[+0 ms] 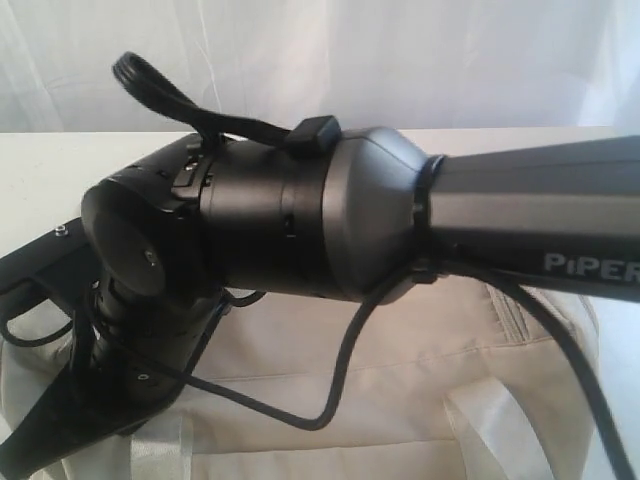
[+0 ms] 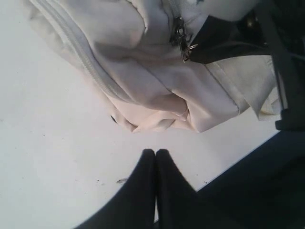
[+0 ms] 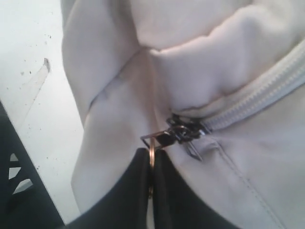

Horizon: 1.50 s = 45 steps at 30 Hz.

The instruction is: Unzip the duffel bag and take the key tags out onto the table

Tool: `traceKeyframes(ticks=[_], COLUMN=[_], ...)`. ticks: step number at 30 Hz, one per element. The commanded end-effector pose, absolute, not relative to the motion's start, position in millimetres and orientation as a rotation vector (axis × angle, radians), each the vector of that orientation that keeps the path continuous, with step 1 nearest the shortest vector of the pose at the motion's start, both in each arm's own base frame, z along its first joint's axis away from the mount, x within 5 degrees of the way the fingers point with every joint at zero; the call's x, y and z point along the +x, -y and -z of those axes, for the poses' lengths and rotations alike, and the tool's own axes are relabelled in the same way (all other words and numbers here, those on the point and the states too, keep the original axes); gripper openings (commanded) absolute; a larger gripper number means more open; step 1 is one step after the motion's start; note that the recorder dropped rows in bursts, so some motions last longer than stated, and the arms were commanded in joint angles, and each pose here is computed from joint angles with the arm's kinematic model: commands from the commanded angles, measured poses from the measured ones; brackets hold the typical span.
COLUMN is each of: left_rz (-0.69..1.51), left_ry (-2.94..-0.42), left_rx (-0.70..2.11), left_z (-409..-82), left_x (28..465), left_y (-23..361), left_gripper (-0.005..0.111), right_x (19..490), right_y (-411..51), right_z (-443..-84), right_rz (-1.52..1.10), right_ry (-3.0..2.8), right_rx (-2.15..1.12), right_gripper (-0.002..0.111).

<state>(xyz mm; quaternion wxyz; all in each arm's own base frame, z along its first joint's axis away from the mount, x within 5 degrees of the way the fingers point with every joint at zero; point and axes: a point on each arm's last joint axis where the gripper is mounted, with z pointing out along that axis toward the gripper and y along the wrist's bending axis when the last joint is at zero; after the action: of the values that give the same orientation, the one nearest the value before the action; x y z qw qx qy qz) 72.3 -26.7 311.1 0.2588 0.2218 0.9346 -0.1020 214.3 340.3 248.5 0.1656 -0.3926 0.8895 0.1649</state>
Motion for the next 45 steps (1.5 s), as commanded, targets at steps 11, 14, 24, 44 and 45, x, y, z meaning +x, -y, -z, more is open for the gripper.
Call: traceKeyframes(ticks=[11, 14, 24, 44, 45], left_rz=[0.389, 0.4, 0.479, 0.531, 0.531], left_ry=[-2.497, -2.492, -2.437, -2.179, -2.177], left_rx=[0.6, 0.602, 0.594, 0.242, 0.237], left_z=[-312.5, -312.8, -315.4, -277.3, -277.0], left_x=[71.0, 70.9, 72.8, 112.4, 114.7], left_y=[34.3, 35.1, 40.7, 40.1, 39.9], left_gripper=[0.0, 0.0, 0.0, 0.06, 0.068], right_x=[220.2, 226.1, 260.1, 320.8, 322.7], right_y=[-331.7, -331.0, -318.9, -312.1, -313.3], right_z=[-289.8, -300.0, -305.8, -310.7, -310.0], right_rz=[-0.366, -0.333, -0.306, -0.342, -0.341], right_ry=[-2.392, -2.349, -2.287, -2.184, -2.179], right_rx=[-1.151, -1.149, -1.097, -1.159, -1.165], right_gripper=[0.0, 0.0, 0.0, 0.0, 0.0])
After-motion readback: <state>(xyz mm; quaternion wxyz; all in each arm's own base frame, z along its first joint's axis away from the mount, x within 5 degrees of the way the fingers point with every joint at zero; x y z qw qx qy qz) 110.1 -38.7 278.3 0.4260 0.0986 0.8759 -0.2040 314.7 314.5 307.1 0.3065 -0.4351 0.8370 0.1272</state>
